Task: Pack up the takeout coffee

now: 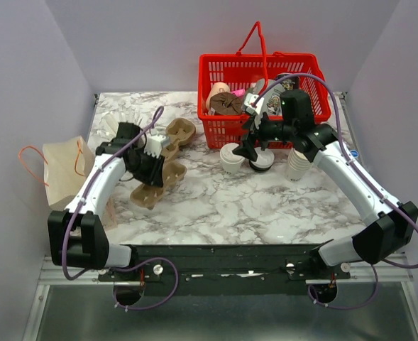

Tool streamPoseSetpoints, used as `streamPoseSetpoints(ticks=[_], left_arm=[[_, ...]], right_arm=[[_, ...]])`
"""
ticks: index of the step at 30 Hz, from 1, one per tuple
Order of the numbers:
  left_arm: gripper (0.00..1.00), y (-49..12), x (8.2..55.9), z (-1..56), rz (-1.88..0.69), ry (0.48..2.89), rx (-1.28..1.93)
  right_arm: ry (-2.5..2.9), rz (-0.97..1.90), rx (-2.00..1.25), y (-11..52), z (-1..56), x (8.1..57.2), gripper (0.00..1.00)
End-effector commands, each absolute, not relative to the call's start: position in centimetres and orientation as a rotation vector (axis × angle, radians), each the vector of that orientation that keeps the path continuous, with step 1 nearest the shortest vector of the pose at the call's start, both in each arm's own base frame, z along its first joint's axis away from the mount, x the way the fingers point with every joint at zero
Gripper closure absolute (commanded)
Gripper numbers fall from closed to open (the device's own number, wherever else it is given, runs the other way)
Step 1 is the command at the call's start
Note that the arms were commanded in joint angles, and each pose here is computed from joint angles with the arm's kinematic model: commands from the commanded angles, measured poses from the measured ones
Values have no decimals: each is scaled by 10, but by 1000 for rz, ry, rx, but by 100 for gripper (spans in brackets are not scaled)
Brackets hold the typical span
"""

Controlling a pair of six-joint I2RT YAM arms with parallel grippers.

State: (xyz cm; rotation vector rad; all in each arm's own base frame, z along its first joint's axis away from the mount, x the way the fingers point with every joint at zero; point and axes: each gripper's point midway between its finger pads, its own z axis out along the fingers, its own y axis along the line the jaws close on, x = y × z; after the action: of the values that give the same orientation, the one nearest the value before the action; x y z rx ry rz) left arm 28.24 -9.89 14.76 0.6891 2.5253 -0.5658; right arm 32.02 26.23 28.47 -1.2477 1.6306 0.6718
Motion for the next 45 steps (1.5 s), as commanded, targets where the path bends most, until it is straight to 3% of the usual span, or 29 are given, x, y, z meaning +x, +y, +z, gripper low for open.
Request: streamPoseSetpoints(ticks=[1,8,10,11,17,23,26,30,36,40,45], left_arm=[[100,-87,252,124,-501,2577,557],[100,-74,252,113,-401,2613,509],[82,-74,252,107,-408,2637,511],[66,-74,251,107,-410,2653,508],[40,-80,245,105,-479,2702,555],[25,-86,236,139,-540,2634,706],[23,-87,255,201,-476,2464,708],[20,-59,284,318,-198,2219,589],[16,59,274,423,531,2033,300],[15,125,238,466,834,1974,43],[19,159,203,448,969,2098,-70]], right_arm=[[1620,705,-1236,267,287,322,0],[1629,710,-1237,269,284,325,0],[1632,709,-1238,269,283,326,0],[1632,708,-1239,269,282,326,0],[1634,692,-1244,267,280,327,0],[1639,702,-1261,269,276,327,0],[1635,700,-1281,270,275,328,0],[1643,701,-1279,271,275,332,0],[1669,763,-1267,276,270,329,0],[1683,813,-1261,284,268,329,0],[1685,845,-1281,295,264,331,0]])
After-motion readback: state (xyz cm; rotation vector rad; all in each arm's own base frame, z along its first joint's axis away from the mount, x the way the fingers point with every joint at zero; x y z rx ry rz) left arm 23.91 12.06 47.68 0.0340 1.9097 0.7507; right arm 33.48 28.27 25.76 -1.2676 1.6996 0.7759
